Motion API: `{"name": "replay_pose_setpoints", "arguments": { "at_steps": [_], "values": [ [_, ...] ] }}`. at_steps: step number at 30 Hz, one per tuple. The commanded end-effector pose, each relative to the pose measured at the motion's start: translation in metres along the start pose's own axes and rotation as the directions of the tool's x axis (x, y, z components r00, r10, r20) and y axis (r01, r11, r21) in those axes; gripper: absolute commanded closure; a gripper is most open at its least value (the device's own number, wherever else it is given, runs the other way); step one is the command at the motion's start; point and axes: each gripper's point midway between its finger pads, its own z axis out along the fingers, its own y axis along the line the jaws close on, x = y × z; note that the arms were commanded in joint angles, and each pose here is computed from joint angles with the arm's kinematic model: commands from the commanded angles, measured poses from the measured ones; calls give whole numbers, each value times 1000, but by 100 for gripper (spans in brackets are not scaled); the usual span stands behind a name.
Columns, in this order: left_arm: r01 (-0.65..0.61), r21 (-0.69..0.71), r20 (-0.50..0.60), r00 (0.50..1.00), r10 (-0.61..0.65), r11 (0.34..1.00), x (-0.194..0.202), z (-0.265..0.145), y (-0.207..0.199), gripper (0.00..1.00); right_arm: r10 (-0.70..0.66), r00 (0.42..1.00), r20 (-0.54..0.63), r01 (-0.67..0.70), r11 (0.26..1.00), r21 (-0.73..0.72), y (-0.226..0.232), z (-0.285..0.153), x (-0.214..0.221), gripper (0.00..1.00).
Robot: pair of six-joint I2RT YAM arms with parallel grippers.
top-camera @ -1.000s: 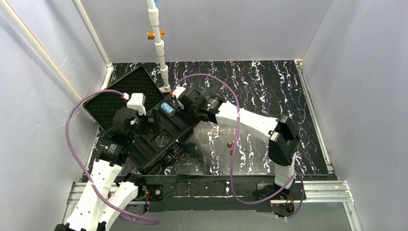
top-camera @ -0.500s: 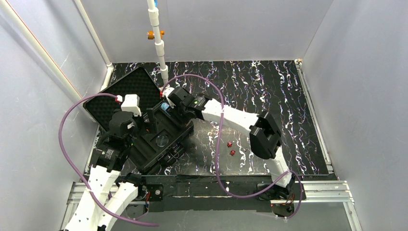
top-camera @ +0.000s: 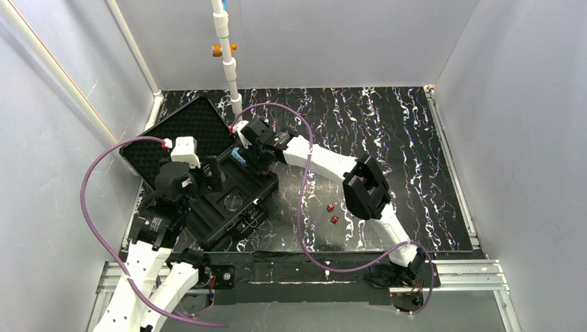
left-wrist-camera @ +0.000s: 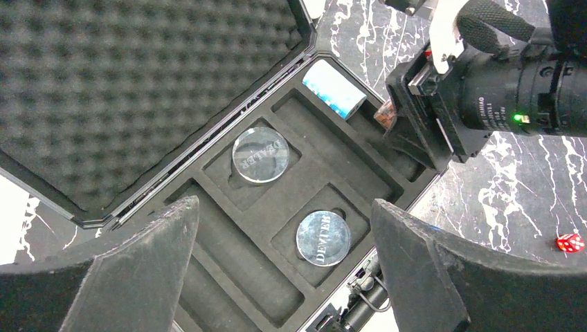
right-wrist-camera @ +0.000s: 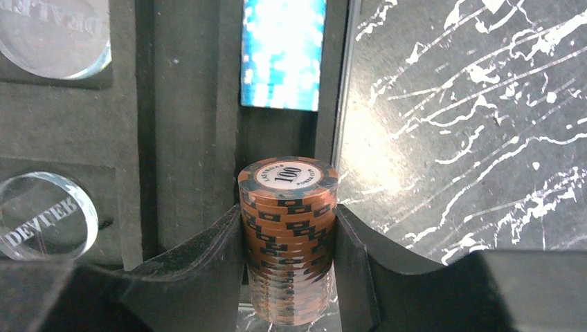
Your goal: Pack up texas hold em set
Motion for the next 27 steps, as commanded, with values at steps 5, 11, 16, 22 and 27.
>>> {"name": "replay_pose_setpoints", "arguments": {
  "at_steps": [5, 11, 16, 22, 27],
  "values": [
    [-8, -23, 8, 1000, 9, 1000, -4, -1, 4, 7, 9, 993, 120, -2, 998, -59, 13, -3, -43, 99],
    [-8, -21, 7, 1000, 9, 1000, -4, -1, 3, 7, 23, 993, 114, -17, 998, -53, 13, 5, -42, 99],
    [-10, -21, 7, 1000, 10, 1000, -5, -1, 3, 7, 25, 993, 113, -21, 999, -36, 11, 12, -42, 95],
    [-10, -22, 8, 1000, 10, 1000, -4, -1, 4, 7, 31, 993, 110, -28, 999, -29, 10, 16, -43, 77],
    [-10, -18, 7, 1000, 11, 1000, -4, -1, 3, 7, 41, 992, 117, -38, 999, -27, 10, 14, -46, 45]
  ]
}}
